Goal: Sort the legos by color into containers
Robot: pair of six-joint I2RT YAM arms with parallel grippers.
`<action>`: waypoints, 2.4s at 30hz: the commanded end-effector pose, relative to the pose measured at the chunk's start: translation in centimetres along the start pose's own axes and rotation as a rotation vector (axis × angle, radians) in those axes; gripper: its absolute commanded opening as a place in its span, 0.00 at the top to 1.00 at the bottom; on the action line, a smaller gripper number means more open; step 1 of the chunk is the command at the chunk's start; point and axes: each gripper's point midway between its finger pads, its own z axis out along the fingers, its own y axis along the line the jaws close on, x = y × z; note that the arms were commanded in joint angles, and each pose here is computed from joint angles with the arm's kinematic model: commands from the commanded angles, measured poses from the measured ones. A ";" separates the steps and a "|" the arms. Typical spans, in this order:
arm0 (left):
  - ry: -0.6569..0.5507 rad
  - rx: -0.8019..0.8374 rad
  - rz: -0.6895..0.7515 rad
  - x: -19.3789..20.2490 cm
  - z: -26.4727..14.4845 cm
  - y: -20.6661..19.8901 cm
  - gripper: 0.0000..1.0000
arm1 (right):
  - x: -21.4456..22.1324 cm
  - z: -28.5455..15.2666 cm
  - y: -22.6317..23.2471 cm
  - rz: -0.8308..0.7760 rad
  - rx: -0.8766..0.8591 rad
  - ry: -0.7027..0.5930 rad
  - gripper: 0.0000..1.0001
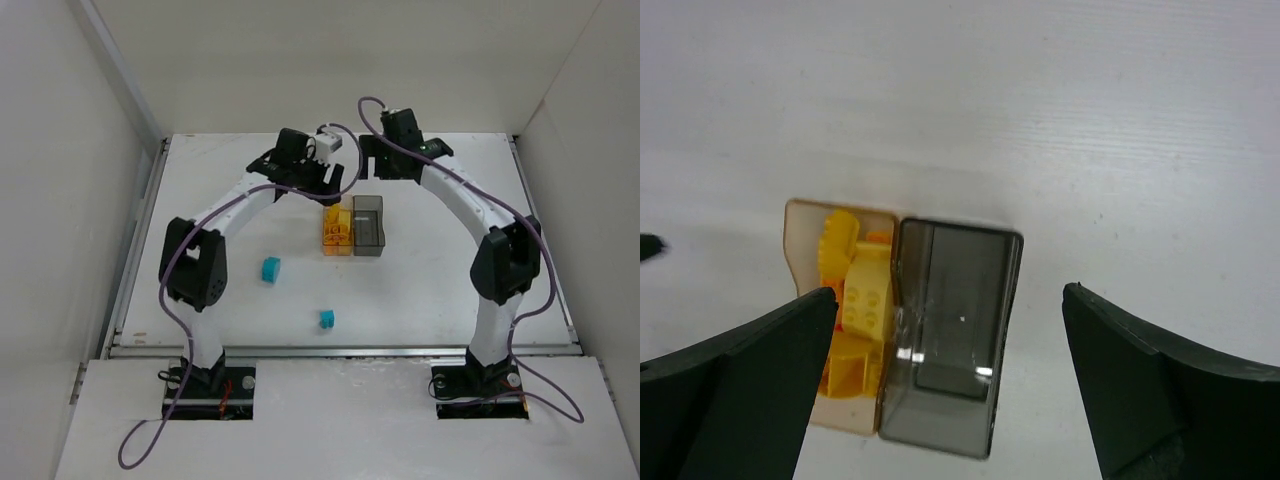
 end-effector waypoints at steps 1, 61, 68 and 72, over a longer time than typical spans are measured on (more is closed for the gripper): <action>-0.176 -0.110 0.030 -5.3 -8.3 0.2 0.27 | 0.5 -5.6 1.2 -0.092 0.149 -0.059 0.00; -0.433 -0.681 -0.269 7.9 -28.3 5.8 0.19 | 27.8 -11.1 16.6 -0.342 0.007 0.392 1.00; -0.451 -0.705 -0.287 8.8 -29.4 6.2 0.19 | 16.2 -12.1 12.4 -0.227 0.120 0.177 1.00; -0.411 -0.688 -0.302 9.5 -28.2 6.6 0.19 | 11.9 -9.3 8.3 -0.144 0.185 0.161 1.00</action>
